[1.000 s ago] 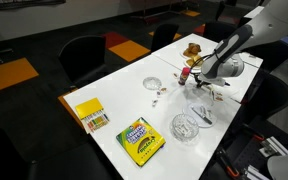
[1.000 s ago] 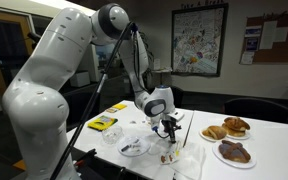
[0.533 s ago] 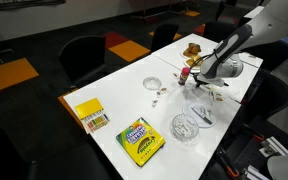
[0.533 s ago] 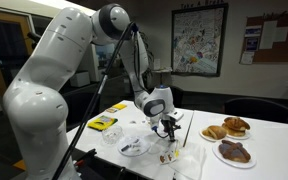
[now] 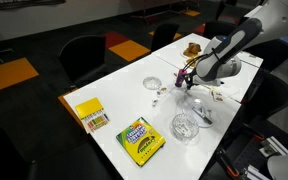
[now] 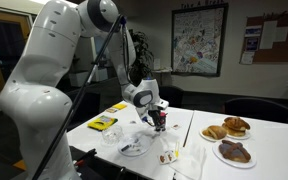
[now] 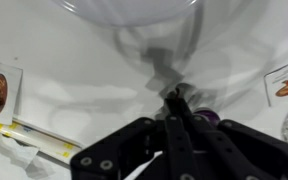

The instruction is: Pick up one object from the table and put it in the bowl

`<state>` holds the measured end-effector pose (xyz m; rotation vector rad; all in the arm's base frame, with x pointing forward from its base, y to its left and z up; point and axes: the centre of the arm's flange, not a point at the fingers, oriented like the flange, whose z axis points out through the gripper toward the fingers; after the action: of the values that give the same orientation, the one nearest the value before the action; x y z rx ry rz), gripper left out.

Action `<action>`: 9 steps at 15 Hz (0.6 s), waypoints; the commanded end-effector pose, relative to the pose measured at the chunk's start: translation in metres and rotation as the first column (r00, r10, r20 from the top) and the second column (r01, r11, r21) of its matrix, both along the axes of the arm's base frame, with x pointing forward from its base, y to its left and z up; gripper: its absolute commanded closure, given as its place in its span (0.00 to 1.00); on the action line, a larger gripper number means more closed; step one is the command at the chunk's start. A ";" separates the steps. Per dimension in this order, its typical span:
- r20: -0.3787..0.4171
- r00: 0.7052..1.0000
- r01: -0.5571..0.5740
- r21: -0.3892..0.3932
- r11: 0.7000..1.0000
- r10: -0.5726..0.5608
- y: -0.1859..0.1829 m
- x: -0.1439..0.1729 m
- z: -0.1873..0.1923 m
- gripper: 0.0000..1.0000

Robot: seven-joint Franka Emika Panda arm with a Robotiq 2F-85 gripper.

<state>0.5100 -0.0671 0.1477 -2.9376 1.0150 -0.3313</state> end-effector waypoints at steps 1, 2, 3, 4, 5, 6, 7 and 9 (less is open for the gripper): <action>-0.010 0.984 -0.176 0.041 0.984 0.176 0.039 -0.014 0.036 0.99; 0.002 0.974 -0.227 0.037 0.973 0.227 0.055 -0.019 0.043 0.99; 0.018 0.959 -0.282 0.039 0.959 0.282 0.076 -0.024 0.052 0.99; 0.031 0.942 -0.335 0.040 0.941 0.334 0.097 -0.029 0.059 0.99; 0.043 0.922 -0.387 0.036 0.922 0.385 0.121 -0.031 0.062 0.99; 0.049 0.898 -0.439 0.041 0.898 0.437 0.144 -0.035 0.063 0.99; 0.044 0.874 -0.486 0.052 0.872 0.485 0.167 -0.038 0.063 0.99; 0.034 0.817 -0.576 0.071 0.814 0.575 0.208 -0.049 0.059 0.99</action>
<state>0.4810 0.1008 0.2077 -2.9727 0.2945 -0.3392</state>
